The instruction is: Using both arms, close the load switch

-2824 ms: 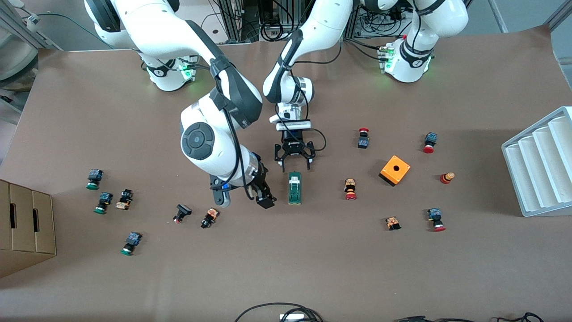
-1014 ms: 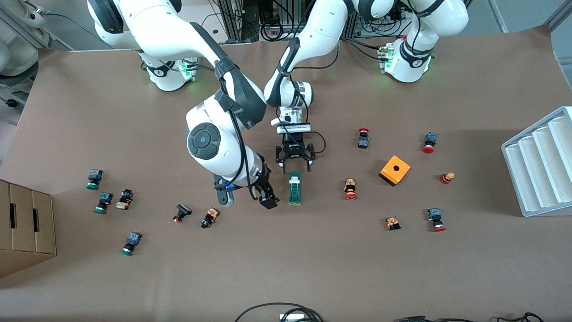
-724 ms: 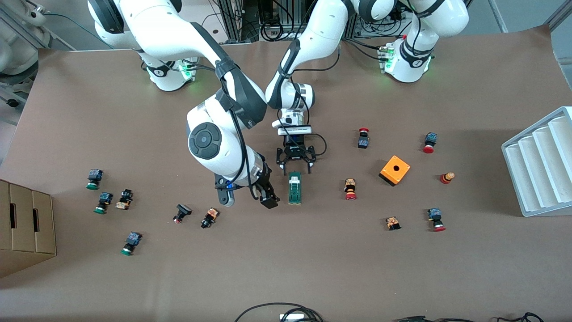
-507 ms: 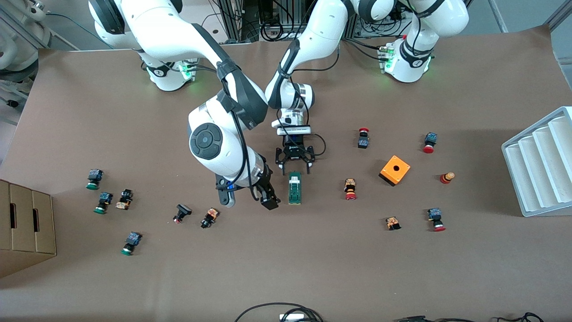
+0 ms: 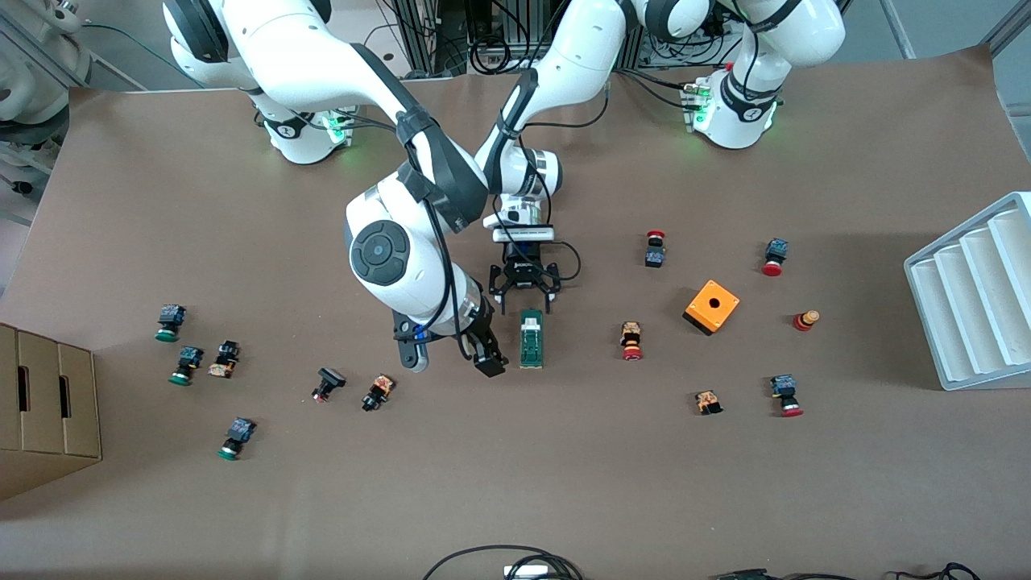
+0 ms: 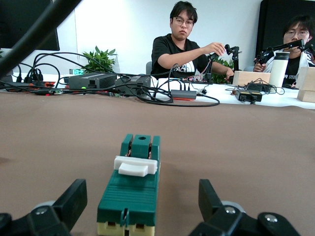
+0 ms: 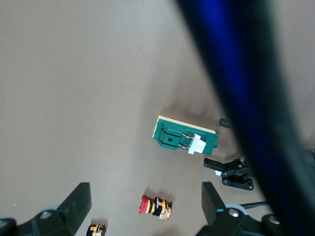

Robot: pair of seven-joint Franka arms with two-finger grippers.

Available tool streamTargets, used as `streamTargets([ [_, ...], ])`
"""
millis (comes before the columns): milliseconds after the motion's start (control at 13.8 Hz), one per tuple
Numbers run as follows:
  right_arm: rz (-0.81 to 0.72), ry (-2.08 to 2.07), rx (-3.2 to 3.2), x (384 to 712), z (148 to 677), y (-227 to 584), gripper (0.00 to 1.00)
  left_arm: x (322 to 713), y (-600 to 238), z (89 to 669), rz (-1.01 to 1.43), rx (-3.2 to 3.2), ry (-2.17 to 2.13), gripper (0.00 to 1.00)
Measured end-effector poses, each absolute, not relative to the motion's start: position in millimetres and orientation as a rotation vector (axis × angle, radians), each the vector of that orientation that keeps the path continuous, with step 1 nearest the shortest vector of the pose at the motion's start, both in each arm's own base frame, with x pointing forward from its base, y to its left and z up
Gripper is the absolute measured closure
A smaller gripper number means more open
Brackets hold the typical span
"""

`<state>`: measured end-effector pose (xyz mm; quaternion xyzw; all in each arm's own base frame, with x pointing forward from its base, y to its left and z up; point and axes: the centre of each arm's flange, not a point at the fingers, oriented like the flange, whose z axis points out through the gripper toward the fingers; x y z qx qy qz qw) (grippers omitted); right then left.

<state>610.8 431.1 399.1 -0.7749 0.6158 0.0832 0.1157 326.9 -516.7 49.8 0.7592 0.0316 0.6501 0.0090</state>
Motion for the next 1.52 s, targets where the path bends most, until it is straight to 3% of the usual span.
streamTargets([
  [724,0.241,1.806,-2.263,611.3,399.8,431.7,0.00,336.3,-511.8,46.1,2.041,2.373,0.094,0.01],
  [1521,0.236,1.803,-2.265,610.9,394.3,435.3,0.00,336.6,-510.1,39.4,2.046,2.373,0.067,0.16],
])
